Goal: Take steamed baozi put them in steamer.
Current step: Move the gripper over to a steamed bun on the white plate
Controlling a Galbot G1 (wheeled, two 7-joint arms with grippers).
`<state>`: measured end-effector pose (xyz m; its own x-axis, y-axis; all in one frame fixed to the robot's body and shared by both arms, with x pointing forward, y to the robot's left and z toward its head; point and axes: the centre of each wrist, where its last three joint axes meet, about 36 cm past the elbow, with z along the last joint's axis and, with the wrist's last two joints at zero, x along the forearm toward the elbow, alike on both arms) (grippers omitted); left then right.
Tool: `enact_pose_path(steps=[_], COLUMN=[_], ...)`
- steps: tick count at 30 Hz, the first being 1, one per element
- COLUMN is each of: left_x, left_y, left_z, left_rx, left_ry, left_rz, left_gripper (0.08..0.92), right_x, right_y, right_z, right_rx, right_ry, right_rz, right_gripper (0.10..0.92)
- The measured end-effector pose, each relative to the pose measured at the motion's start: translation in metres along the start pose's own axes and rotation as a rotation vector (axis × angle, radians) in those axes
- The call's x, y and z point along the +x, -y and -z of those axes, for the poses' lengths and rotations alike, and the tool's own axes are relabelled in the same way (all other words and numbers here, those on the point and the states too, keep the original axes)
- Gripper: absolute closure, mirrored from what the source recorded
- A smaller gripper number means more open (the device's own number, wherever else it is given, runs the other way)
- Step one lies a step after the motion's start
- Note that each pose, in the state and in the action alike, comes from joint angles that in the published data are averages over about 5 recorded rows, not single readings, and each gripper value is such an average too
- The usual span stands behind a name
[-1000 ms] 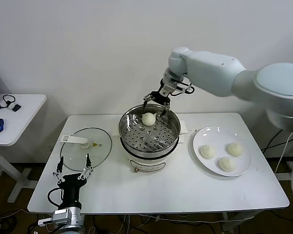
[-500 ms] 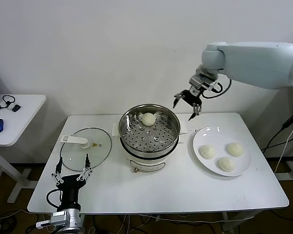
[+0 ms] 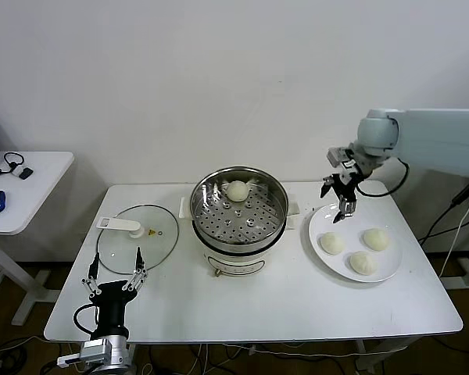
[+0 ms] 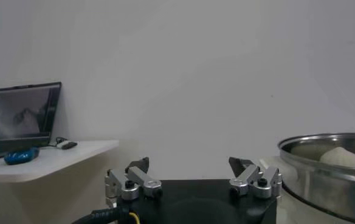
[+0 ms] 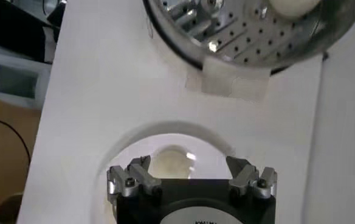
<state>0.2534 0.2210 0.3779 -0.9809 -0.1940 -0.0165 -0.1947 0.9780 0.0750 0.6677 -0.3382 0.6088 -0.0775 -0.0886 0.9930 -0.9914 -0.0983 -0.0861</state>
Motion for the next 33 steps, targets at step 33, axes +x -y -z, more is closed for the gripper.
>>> enact_pose_path(steps=[33], left_x=[-0.004], left_y=[-0.008], left_z=[-0.011], left_rx=[-0.025], left_ry=[-0.015], left_rz=[0.029], left_gripper=[0.177], right_x=[-0.132], right_y=[0.002], right_z=[-0.023], right_rx=[-0.059], right_ry=[-0.084], right_rz=[0.033], right_gripper=[0.2])
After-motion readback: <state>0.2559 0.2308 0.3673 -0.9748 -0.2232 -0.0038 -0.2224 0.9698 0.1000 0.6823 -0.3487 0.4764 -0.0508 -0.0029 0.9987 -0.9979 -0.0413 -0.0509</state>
